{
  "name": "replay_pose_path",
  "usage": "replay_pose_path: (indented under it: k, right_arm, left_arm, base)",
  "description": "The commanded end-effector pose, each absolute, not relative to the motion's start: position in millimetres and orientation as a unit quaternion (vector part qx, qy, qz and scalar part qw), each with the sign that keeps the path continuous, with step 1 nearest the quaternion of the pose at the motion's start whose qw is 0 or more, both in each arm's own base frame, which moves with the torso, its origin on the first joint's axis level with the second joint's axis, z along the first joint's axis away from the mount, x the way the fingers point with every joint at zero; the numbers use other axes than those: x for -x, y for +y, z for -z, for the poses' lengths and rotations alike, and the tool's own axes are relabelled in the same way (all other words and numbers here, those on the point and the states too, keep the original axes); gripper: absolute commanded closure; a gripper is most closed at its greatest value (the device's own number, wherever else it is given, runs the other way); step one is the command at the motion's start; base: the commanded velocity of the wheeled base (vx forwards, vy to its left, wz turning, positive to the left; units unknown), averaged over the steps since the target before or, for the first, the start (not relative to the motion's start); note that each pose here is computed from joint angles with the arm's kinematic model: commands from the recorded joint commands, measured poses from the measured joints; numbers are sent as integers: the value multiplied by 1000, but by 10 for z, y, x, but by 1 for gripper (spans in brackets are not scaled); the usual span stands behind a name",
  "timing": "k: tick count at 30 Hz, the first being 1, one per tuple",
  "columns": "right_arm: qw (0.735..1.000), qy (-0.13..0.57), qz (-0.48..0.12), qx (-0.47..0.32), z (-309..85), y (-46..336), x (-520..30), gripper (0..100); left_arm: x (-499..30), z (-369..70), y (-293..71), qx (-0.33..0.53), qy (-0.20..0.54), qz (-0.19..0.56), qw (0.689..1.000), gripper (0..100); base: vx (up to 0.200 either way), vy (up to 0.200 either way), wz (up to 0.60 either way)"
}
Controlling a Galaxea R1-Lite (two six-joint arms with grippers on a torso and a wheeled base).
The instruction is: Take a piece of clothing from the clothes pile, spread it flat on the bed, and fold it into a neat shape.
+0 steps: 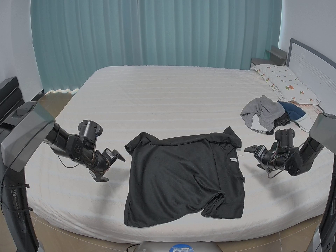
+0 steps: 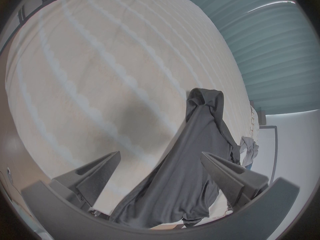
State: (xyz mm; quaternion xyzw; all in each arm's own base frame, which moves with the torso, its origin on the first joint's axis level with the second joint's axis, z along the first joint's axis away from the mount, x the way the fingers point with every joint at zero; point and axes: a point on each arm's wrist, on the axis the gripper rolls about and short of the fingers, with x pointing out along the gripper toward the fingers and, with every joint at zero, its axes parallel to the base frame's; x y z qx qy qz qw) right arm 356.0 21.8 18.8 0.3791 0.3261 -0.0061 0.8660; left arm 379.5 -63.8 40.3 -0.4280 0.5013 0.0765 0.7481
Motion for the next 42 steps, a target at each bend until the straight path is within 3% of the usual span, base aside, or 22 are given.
replay_pose_path:
  k: [1,8,22,30,42]
  right_arm:
    - [860,343,-48,-375,-211,286,-2960,0]
    - [850,373,-45,-370,-56,328,-2855,0]
    - [838,408,-48,-359,91,435,-2764,0]
    - [839,405,-52,-360,79,452,-2789,0]
    - [839,405,-56,-358,76,487,-2791,0]
  left_arm:
    - [-3336,-549,-716,457,479,-50,748,0]
    - [-3122,-329,-822,442,487,-36,753,0]
    - [-2971,-234,-916,419,490,-39,764,0]
    - [-2919,-9,-1171,323,486,-55,810,0]
    - [-2725,230,-1460,246,493,-56,833,0]
  base:
    - [0,0,0]
    - [0,0,0]
    - [-171,0,0]
    - [0,0,0]
    - [0,0,0]
